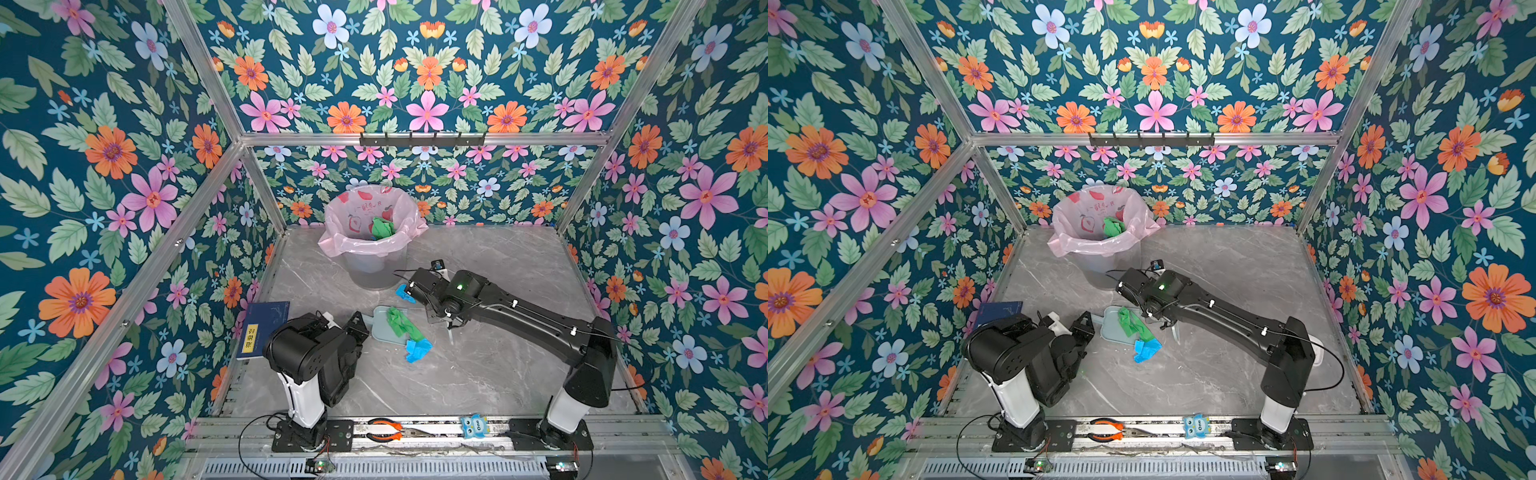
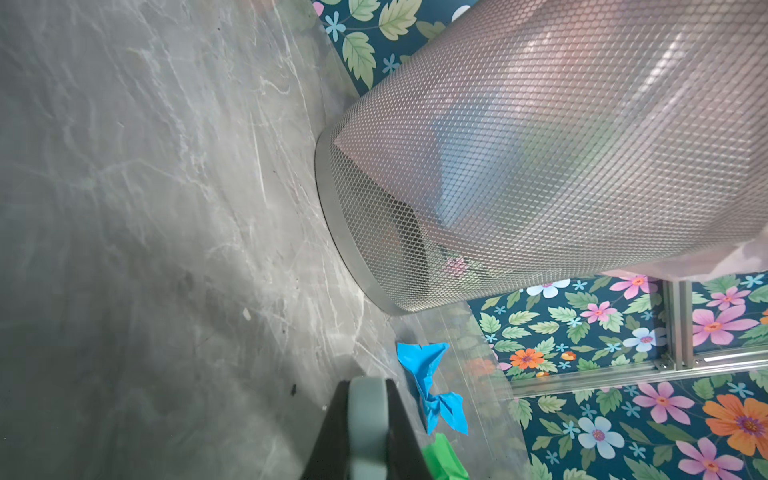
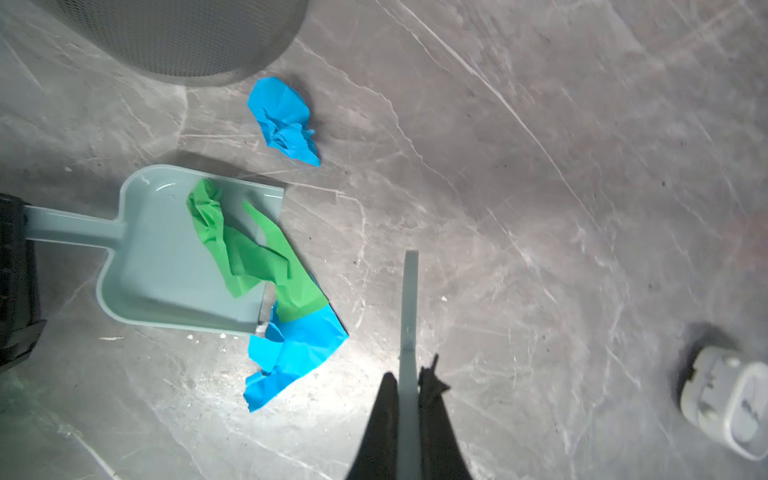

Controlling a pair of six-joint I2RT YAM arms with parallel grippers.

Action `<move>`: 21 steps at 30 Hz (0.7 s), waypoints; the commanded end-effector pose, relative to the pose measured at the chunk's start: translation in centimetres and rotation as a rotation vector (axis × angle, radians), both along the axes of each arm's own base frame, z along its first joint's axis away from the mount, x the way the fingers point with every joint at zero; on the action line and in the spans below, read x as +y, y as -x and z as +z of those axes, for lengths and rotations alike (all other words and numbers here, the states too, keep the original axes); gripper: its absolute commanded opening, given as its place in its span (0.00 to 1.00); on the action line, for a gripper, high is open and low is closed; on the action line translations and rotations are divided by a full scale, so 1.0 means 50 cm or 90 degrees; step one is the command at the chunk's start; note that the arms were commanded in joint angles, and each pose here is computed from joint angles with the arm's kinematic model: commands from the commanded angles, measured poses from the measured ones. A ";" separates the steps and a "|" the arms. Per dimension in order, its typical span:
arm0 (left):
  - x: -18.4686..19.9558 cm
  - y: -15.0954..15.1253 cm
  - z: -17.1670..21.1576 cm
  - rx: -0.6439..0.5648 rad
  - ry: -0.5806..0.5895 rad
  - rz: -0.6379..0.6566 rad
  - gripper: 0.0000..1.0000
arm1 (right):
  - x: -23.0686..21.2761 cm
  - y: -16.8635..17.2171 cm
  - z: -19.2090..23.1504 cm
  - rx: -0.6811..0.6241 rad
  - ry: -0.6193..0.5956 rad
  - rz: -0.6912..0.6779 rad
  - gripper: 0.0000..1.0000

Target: Sweep away the paper scraps from the table

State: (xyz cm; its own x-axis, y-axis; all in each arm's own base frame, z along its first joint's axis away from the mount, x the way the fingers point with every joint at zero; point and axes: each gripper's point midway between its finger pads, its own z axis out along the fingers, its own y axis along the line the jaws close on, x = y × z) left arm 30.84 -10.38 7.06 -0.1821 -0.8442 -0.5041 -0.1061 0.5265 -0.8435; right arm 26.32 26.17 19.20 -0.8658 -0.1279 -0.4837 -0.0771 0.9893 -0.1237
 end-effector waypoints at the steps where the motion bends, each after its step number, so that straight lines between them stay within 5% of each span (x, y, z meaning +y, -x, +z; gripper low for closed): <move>1: -0.009 0.001 0.005 -0.008 -0.014 -0.022 0.00 | -0.031 0.034 -0.019 0.018 -0.005 -0.104 0.00; 10: -0.022 0.003 -0.003 0.000 -0.013 -0.044 0.00 | -0.001 0.039 -0.106 0.048 -0.062 -0.229 0.00; 21: -0.017 0.008 -0.004 0.005 -0.004 -0.042 0.00 | 0.130 0.003 -0.106 0.051 -0.183 -0.151 0.00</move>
State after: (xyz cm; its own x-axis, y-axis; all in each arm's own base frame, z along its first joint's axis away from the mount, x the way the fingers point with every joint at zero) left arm 30.47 -11.26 6.56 -0.2439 -0.8312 -0.4997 -0.0901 0.5324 -0.8417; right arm 25.50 30.64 13.47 -0.8919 0.2116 -0.3997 0.1932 0.9774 0.0861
